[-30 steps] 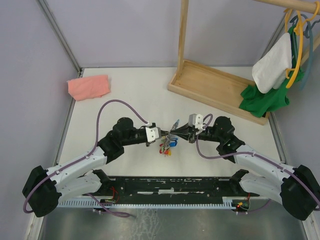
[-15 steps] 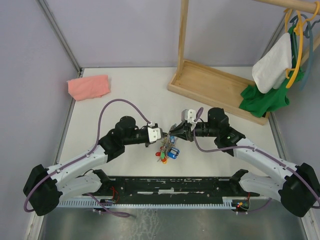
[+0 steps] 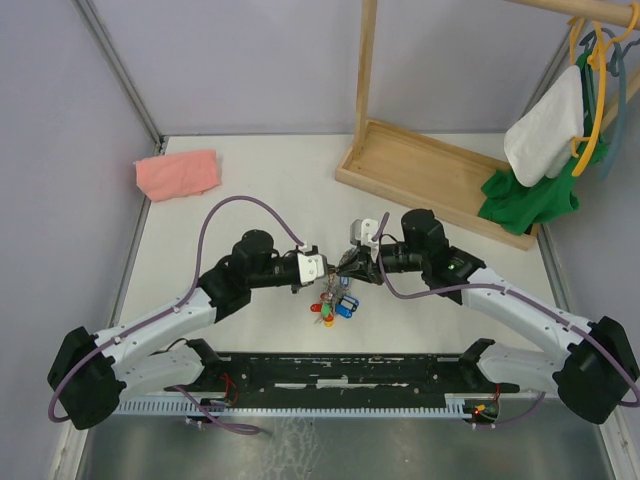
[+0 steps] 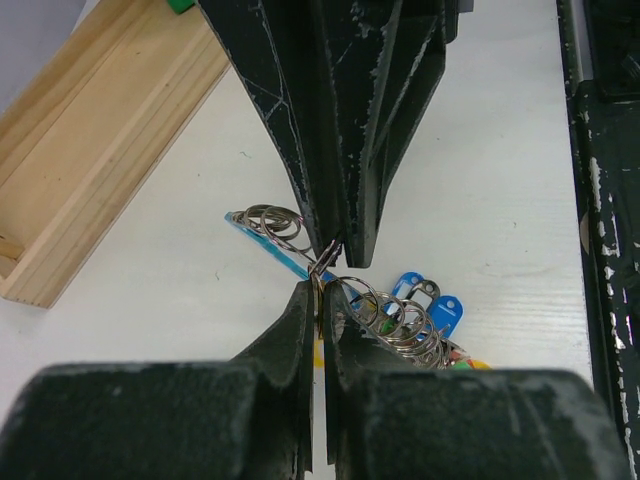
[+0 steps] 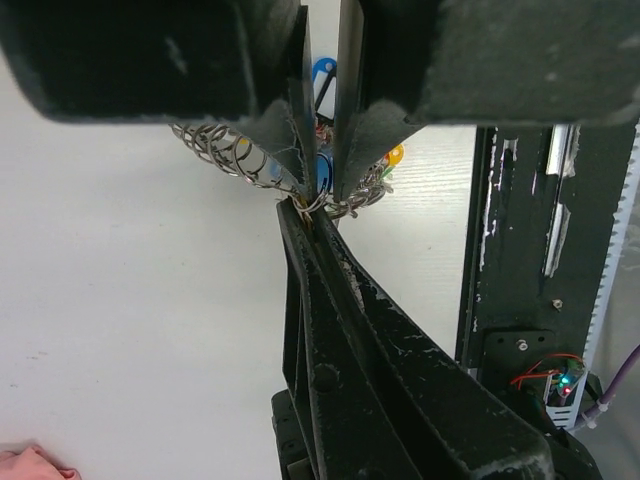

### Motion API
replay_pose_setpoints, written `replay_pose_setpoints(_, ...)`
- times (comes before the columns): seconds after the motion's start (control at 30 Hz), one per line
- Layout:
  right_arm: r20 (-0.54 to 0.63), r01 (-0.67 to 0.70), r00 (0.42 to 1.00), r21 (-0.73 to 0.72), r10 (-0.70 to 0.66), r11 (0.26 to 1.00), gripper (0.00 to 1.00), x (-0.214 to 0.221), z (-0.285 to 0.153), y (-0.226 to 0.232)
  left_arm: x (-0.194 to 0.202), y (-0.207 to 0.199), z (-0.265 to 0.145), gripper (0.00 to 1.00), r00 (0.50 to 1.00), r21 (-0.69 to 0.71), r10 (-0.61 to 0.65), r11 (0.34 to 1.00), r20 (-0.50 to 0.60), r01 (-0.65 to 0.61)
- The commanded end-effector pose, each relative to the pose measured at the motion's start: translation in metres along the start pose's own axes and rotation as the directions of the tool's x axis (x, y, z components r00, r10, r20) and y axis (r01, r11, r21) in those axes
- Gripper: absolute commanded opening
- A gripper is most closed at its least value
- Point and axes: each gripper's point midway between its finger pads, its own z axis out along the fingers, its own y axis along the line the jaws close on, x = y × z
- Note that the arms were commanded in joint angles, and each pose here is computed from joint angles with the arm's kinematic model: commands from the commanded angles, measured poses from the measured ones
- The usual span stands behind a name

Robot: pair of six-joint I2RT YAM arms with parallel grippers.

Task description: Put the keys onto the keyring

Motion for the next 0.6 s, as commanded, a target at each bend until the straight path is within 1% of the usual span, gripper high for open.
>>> replay_pose_setpoints(0.0, 0.003, 0.049, 0.999, 0.017, -0.049, 0.999, 0.15, -0.016, 0.002, -0.007, -0.044, 0.016, 0.0, 0.03, 0.99, -0.025, 0.096, 0.995, 0.105, -0.094)
replay_pose_setpoints(0.13, 0.007, 0.065, 0.998, 0.061, -0.066, 0.996, 0.01, -0.02, 0.002, -0.015, -0.038, 0.014, 0.0, 0.03, 0.992, -0.018, 0.09, 0.996, 0.088, -0.089)
replay_pose_setpoints(0.23, 0.035, 0.092, 0.995, 0.102, -0.096, 0.991, 0.01, -0.028, -0.002, -0.019, -0.032, 0.013, -0.003, 0.04, 0.994, -0.033, 0.076, 0.997, 0.072, -0.074)
replay_pose_setpoints(0.27, 0.057, 0.103, 0.992, 0.115, -0.11, 0.988, 0.01, -0.033, -0.004, -0.02, -0.03, 0.013, -0.004, 0.07, 0.995, -0.045, 0.073, 0.997, 0.068, -0.07)
replay_pose_setpoints(0.33, 0.083, 0.111, 0.989, 0.121, -0.122, 0.986, 0.01, -0.038, -0.005, -0.019, -0.026, 0.013, -0.007, 0.17, 0.995, -0.074, 0.067, 0.995, 0.072, -0.062)
replay_pose_setpoints(0.43, 0.098, 0.114, 0.988, 0.09, -0.122, 0.989, 0.01, -0.039, -0.003, -0.014, -0.029, 0.013, -0.013, 0.28, 0.992, -0.102, 0.074, 0.993, 0.101, -0.064)
replay_pose_setpoints(0.5, 0.104, 0.116, 0.987, 0.077, -0.124, 0.99, 0.01, -0.039, -0.003, -0.012, -0.034, 0.014, -0.016, 0.34, 0.989, -0.116, 0.083, 0.991, 0.122, -0.069)
replay_pose_setpoints(0.57, 0.109, 0.117, 0.986, 0.072, -0.125, 0.991, 0.01, -0.04, -0.002, -0.011, -0.038, 0.016, -0.017, 0.37, 0.987, -0.127, 0.093, 0.989, 0.133, -0.076)
